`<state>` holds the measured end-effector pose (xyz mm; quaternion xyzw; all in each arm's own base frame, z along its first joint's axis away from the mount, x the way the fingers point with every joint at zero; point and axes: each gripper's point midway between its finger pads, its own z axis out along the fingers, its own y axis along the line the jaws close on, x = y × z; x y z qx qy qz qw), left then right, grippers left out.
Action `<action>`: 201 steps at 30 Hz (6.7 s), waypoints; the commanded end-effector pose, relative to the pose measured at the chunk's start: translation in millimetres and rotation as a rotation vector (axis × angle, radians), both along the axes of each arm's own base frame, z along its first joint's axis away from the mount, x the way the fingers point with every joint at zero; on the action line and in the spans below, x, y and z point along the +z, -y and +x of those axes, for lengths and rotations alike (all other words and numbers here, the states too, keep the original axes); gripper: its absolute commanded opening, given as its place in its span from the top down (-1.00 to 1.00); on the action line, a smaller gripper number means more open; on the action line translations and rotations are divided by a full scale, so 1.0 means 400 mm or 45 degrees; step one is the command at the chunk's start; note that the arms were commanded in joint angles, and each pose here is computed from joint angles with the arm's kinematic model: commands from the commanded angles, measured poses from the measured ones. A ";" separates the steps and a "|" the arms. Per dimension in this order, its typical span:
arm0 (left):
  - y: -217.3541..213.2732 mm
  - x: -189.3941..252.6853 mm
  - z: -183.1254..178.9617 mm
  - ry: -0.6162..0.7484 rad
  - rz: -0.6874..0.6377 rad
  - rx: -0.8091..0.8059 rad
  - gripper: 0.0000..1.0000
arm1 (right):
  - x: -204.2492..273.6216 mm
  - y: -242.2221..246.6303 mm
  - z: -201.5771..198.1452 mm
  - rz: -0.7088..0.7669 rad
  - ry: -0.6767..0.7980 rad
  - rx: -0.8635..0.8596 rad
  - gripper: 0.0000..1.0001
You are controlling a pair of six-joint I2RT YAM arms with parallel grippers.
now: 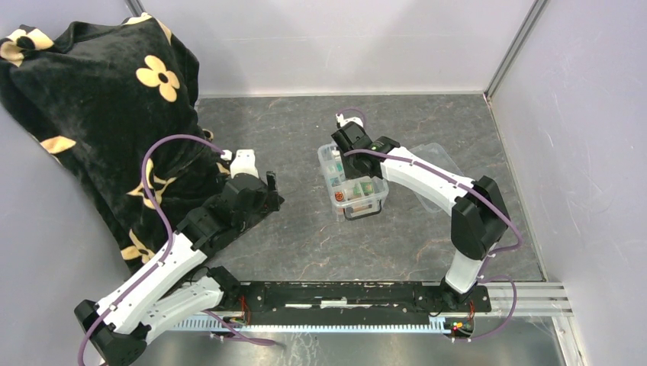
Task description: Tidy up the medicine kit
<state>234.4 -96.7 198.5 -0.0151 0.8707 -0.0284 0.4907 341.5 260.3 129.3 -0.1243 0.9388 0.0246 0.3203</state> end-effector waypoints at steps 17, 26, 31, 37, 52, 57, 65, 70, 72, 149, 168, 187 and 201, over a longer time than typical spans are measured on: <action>0.003 0.012 0.015 0.033 -0.025 0.033 -1.00 | 0.090 -0.003 0.011 0.143 0.049 0.101 0.64; -0.007 0.015 0.013 0.036 -0.021 0.059 -1.00 | 0.165 -0.021 0.015 0.209 0.094 0.136 0.37; -0.007 0.015 0.013 0.036 -0.021 0.058 -1.00 | 0.137 -0.005 0.015 0.194 0.077 0.115 0.45; -0.006 0.015 0.012 0.036 -0.023 0.056 -1.00 | 0.099 0.000 0.019 0.179 0.056 0.098 0.51; -0.004 0.012 0.015 0.034 -0.021 0.054 -1.00 | 0.020 0.003 0.034 0.110 0.018 0.042 0.61; -0.004 0.011 0.015 0.031 -0.016 0.053 -1.00 | -0.008 -0.005 0.029 0.088 -0.006 0.054 0.61; -0.002 0.010 0.018 0.030 -0.013 0.051 -1.00 | -0.005 0.012 0.015 0.059 0.005 0.051 0.38; -0.002 0.009 0.018 0.029 -0.012 0.051 -1.00 | 0.037 0.003 0.025 0.090 0.041 0.051 0.23; -0.003 0.009 0.017 0.029 -0.011 0.052 -1.00 | 0.051 0.000 0.029 0.100 0.053 0.052 0.19; 0.051 -0.015 0.023 -0.019 -0.031 -0.076 -1.00 | -0.105 0.532 0.039 -0.014 -0.019 -0.243 1.00; 0.232 0.209 -0.051 0.188 -0.743 -0.437 -1.00 | 0.441 0.252 -0.110 0.800 0.245 0.210 1.00; 0.429 0.416 -0.081 0.403 -1.281 -0.939 -0.87 | 0.713 -0.040 -0.355 1.570 0.210 0.700 1.00; 0.473 0.421 -0.041 0.417 -1.203 -0.995 -0.64 | 0.783 -0.035 -0.417 1.767 0.182 0.777 1.00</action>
